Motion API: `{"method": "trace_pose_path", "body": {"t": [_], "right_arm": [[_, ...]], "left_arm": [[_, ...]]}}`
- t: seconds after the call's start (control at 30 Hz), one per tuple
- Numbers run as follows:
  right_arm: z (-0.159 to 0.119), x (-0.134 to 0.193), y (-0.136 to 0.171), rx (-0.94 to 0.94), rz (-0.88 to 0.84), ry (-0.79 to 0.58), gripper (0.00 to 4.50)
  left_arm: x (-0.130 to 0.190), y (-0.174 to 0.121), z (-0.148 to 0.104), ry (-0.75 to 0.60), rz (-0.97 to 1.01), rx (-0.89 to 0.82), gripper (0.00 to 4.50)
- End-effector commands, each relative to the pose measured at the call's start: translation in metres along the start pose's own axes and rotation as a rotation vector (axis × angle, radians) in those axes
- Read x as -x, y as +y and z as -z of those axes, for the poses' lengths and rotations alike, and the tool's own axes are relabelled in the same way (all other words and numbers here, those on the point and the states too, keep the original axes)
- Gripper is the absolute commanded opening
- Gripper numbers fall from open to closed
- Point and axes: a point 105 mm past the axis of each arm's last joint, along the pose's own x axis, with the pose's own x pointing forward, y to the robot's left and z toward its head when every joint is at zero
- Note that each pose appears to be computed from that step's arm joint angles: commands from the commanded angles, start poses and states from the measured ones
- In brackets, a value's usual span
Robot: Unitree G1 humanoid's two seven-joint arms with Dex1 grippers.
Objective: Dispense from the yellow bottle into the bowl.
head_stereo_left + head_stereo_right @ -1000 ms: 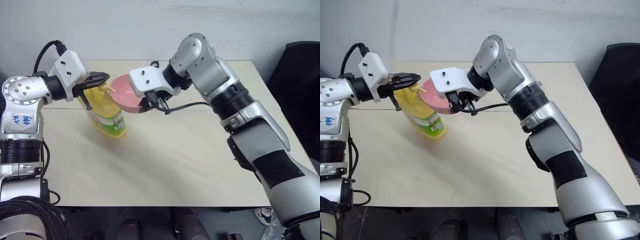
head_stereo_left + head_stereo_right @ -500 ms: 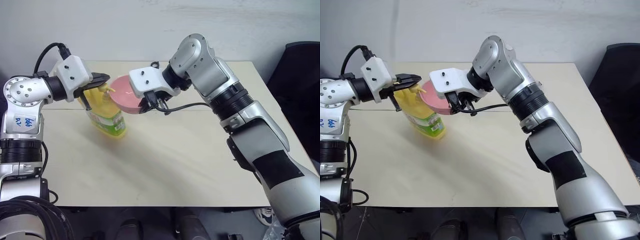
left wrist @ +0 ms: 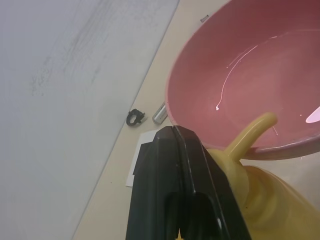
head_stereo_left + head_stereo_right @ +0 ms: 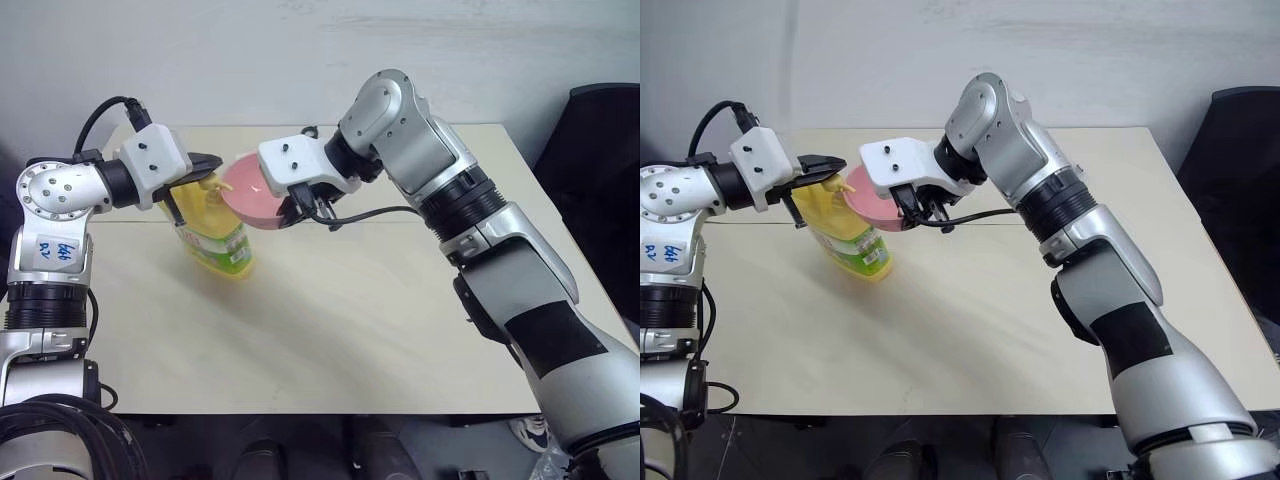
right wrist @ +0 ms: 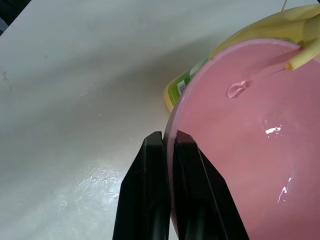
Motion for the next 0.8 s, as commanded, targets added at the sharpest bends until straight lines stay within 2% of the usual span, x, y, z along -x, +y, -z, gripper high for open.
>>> {"method": "trace_pose_path", "body": {"t": [0.03,0.17,0.33,0.43,0.53,0.63,0.7,0.8], "right_arm": [[-0.018,0.007,-0.003,0.069,0.015,-0.035,0.0],[-0.017,0.008,-0.003,0.071,0.016,-0.038,0.0],[-0.016,0.01,-0.001,0.069,0.012,-0.047,0.0],[-0.015,0.013,0.0,0.067,0.014,-0.05,0.0],[-0.012,0.018,0.002,0.054,0.022,-0.061,0.0],[-0.006,0.024,0.007,0.04,0.027,-0.065,0.0],[0.004,0.029,0.013,0.023,0.037,-0.06,0.0],[0.03,0.036,0.029,-0.021,0.059,-0.042,0.0]], "left_arm": [[-0.012,-0.06,0.055,0.189,0.223,0.173,0.03],[-0.008,-0.033,0.039,0.131,0.149,0.24,0.03],[0.006,0.007,0.003,-0.011,0.057,0.395,0.03],[0.019,0.022,-0.02,-0.107,0.055,0.49,0.62],[0.041,0.038,-0.048,-0.195,0.052,0.537,1.45],[0.058,0.049,-0.065,-0.238,0.025,0.556,2.41],[0.078,0.06,-0.079,-0.274,-0.002,0.578,3.01],[0.111,0.054,-0.097,-0.291,0.064,0.601,3.86]]}}
